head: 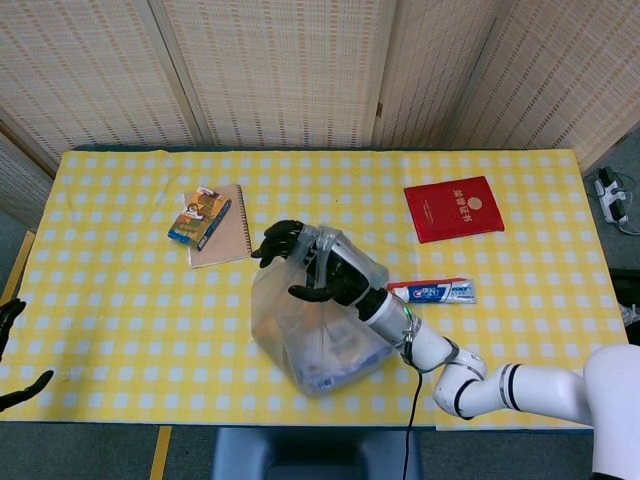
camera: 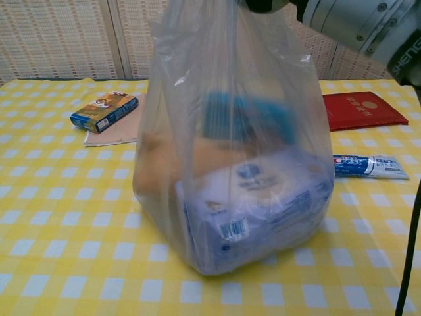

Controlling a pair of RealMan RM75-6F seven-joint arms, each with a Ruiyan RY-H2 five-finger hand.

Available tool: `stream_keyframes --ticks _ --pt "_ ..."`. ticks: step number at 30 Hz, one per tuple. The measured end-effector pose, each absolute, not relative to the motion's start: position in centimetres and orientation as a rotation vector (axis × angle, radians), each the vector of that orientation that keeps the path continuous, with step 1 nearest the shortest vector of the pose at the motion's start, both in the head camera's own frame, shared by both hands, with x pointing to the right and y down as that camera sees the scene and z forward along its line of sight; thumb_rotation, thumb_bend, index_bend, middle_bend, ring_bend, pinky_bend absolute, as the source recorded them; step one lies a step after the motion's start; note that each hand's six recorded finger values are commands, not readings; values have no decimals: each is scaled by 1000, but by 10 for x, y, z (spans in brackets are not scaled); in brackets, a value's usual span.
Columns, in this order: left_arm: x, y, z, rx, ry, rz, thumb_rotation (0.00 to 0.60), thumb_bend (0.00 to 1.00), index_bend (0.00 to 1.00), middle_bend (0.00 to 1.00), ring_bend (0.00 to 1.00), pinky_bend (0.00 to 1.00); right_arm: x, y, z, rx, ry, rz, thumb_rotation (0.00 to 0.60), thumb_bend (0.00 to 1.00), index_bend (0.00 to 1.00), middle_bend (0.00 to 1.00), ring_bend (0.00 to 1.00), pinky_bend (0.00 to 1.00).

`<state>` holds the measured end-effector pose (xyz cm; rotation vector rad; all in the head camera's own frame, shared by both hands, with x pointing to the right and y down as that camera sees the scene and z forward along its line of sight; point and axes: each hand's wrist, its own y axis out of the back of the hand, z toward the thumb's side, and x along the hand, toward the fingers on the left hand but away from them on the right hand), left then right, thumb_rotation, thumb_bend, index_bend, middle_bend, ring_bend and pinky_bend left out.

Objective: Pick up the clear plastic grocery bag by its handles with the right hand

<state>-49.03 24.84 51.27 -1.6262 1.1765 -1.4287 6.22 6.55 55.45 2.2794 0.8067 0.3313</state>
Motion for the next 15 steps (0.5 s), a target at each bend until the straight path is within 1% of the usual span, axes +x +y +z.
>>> stream_keyframes --ticks 2,3,5,6,9,11,13,15 --pt "-490 248 513 -1629 1174 -1430 600 226 0 115 122 103 64 60 556 2230 840 340 600 266 513 584 603 512" --pt "-490 248 514 -1630 1172 -1430 600 226 0 115 121 103 65 58 557 2212 853 344 600 284 526 598 628 546" --pt "-490 248 514 -1632 1170 -1430 600 226 0 115 121 103 66 56 558 2181 880 349 600 390 563 635 693 635" --pt "-489 248 514 -1632 1169 -1431 600 225 0 115 122 103 67 55 559 2171 891 347 600 423 572 644 711 658" --pt "-489 248 514 -1634 1169 -1432 600 225 0 115 122 103 68 52 563 2140 941 329 600 537 602 684 812 794" --pt "-489 248 515 -1634 1168 -1432 600 226 0 115 122 103 69 50 565 2122 977 315 600 586 610 704 862 857" --pt "-489 248 515 -1635 1166 -1432 600 226 0 115 122 103 69 48 567 2100 1019 291 600 601 611 726 899 893" --pt "-488 248 516 -1637 1163 -1431 600 226 0 115 122 103 68 47 568 2072 1050 269 600 602 611 750 916 906"
